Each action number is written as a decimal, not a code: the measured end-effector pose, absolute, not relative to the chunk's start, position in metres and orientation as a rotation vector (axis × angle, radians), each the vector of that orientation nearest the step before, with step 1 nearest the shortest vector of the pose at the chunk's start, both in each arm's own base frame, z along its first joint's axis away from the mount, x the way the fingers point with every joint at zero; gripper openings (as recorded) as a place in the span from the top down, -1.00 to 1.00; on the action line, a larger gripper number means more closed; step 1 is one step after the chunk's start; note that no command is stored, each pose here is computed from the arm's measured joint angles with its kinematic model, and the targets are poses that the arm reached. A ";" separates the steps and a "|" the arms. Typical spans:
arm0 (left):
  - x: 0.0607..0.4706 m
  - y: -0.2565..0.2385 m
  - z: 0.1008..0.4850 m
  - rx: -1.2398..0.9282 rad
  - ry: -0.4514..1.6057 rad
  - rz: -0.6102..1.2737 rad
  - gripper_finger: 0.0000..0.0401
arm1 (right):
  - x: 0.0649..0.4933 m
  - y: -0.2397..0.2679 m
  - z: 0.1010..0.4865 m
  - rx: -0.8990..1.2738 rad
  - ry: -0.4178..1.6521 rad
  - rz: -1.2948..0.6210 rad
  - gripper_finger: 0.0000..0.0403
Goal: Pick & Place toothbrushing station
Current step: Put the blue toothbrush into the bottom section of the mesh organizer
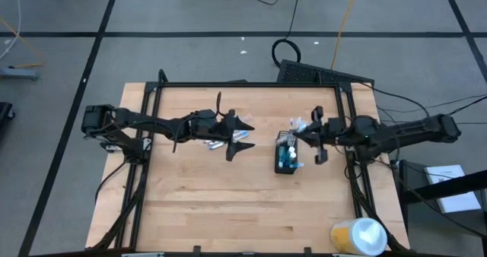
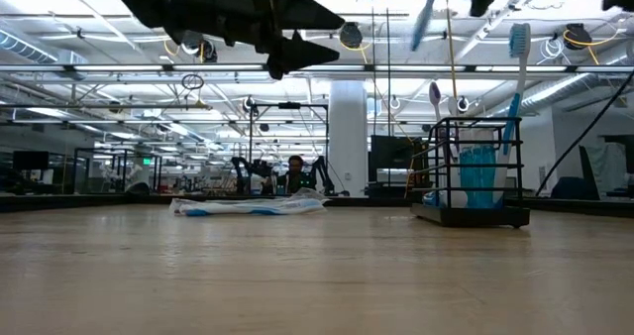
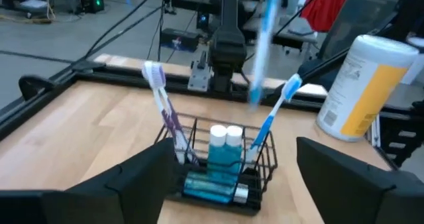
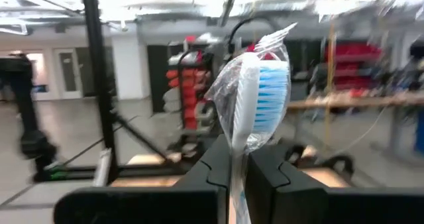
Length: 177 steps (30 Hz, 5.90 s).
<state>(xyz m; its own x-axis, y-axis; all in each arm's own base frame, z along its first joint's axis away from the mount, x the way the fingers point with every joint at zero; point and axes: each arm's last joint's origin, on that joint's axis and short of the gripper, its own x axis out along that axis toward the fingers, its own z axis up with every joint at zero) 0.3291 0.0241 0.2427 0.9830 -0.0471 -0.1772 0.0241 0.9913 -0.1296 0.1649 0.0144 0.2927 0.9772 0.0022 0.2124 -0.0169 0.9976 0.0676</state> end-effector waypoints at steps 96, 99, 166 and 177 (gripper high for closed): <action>0.329 0.027 0.234 -0.124 0.242 0.074 -0.55 | 0.135 0.029 0.166 0.244 0.050 0.128 0.69; 0.329 0.027 0.234 -0.122 0.242 0.073 -0.55 | 0.135 0.029 0.167 0.246 0.043 0.129 0.63; 0.329 0.027 0.233 -0.122 0.251 0.073 -0.55 | 0.131 0.027 0.159 0.276 0.136 0.085 -0.51; 0.329 0.027 0.233 -0.122 0.251 0.073 -0.55 | 0.120 0.025 0.161 0.265 0.142 0.116 -0.51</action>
<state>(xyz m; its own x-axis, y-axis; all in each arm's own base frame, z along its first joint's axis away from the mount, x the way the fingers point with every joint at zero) 0.3292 0.0271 0.2330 0.9661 0.0571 -0.2518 -0.0876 0.9899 -0.1113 0.1201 0.0254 0.1613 0.9833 0.1325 -0.1245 -0.0951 0.9584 0.2690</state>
